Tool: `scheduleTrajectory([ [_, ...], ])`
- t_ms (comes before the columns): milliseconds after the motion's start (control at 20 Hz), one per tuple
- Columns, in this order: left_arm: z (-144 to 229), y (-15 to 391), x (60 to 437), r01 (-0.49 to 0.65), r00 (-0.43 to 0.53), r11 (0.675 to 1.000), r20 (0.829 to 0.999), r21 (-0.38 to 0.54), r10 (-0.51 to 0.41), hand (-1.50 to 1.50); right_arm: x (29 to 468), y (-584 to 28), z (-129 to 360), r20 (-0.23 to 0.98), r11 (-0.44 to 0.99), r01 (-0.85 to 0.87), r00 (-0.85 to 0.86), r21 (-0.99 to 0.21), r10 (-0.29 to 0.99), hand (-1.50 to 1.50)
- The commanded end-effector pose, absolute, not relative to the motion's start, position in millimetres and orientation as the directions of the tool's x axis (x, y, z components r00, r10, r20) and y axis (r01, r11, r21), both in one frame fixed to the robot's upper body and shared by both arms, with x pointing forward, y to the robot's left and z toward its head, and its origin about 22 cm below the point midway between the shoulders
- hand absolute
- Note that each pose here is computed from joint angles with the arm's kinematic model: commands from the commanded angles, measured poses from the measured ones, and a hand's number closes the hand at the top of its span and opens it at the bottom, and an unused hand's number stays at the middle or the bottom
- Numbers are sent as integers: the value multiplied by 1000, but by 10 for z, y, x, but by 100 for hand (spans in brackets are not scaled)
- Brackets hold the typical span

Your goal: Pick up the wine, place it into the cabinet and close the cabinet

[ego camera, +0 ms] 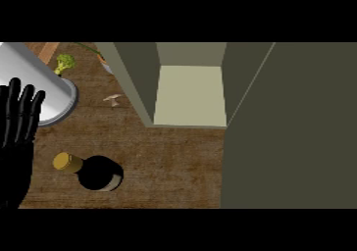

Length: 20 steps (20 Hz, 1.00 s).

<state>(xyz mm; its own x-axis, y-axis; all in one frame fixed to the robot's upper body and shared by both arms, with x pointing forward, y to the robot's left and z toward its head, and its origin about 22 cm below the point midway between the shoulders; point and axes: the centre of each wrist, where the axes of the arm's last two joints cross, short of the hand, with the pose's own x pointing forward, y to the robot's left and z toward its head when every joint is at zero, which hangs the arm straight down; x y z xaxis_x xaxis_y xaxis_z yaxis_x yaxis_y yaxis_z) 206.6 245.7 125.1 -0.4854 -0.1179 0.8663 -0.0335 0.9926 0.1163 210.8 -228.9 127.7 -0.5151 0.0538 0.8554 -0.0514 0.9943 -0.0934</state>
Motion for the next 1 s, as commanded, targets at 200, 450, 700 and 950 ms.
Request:
scheduleTrajectory([
  [200, 1374, 2135, 2134, 321, -436, 936, 900, 144, 11, -150, 1880, -2269, 1199, 868, 997, -19, -494, -73, 54, -150],
  [450, 1334, 1741, 2090, 464, -176, 884, 971, -62, 161, -150, 1639, -2107, 1207, 919, 931, -360, -382, -50, -99, -150],
  [700, 1702, 1593, 1865, 486, -144, 870, 974, -85, 176, -150, 1281, -2127, 1610, 923, 931, -360, -377, -64, -83, -150],
  [950, 1914, 1611, 1514, 467, -135, 879, 975, -94, 176, -150, 955, -2229, 1808, 926, 927, -369, -370, -67, -80, -150],
])
